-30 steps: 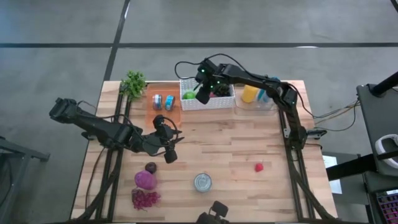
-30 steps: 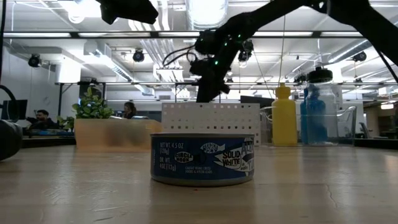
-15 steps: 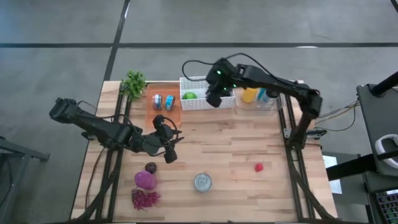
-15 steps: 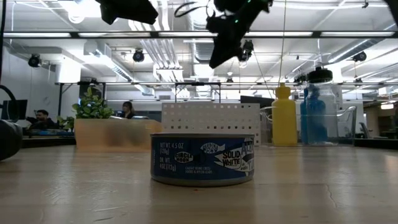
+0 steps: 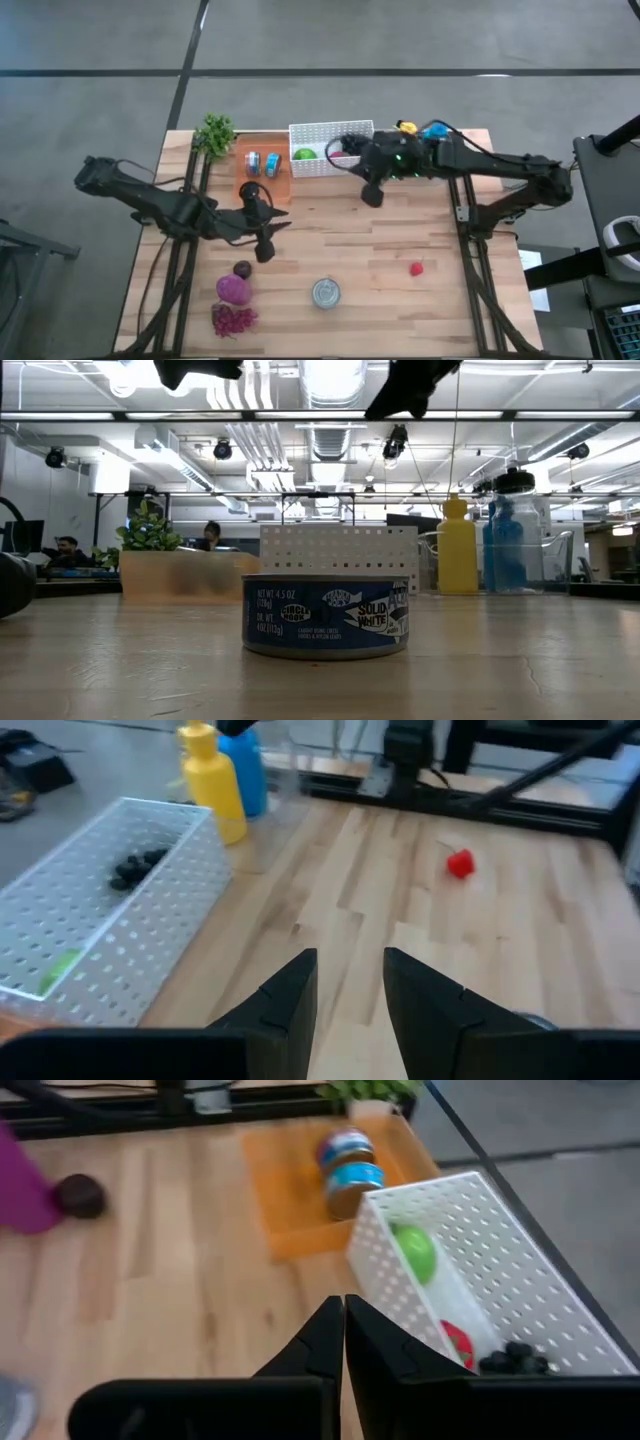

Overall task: Pick & Place Food Item
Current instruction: Put the purple water bottle into the transparent bin

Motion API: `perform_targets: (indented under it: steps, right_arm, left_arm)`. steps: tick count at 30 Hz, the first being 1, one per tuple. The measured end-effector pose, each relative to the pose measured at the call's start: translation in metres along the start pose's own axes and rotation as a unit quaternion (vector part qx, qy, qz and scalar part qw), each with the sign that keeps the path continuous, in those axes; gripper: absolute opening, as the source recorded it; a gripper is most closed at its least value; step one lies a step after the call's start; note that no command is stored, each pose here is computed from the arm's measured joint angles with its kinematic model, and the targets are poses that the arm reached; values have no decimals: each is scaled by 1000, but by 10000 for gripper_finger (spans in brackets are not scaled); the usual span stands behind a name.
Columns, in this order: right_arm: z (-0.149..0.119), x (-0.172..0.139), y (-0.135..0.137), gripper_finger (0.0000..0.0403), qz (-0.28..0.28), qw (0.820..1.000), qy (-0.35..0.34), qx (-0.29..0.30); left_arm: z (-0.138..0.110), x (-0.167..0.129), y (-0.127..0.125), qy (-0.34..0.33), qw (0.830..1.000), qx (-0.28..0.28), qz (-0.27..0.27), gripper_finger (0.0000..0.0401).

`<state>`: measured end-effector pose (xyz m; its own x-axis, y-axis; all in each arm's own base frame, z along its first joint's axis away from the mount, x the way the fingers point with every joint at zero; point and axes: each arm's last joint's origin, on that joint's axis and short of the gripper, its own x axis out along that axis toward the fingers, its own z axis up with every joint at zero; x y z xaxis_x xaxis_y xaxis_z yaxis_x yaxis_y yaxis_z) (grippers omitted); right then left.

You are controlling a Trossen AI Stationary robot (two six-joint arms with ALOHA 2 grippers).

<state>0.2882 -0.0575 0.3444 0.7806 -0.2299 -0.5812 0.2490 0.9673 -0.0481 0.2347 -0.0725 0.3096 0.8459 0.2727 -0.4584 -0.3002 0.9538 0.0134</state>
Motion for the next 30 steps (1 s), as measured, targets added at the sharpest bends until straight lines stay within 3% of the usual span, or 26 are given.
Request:
perform_targets:
  steps: [5,9,14,21,25,30]
  right_arm:
    - [-18,-16,20,8,33,999,-29,-19]
    - [-29,-27,32,8,55,997,-50,-31]
    - [-39,-36,42,8,77,994,-62,-42]
    - [-43,-38,46,8,87,992,-77,-46]
    - [-42,-36,47,8,87,992,-75,-47]
    - [-39,-37,47,8,87,992,-81,-46]
  left_arm:
    - [-3,-10,4,35,997,25,-56,118]
    - [-6,-21,7,71,986,43,-142,118]
    - [-11,-35,8,120,954,75,-263,118]
    - [-21,-48,12,162,904,152,-366,118]
    - [-25,-55,15,174,878,178,-408,118]
    - [-27,-65,20,184,864,180,-433,118]
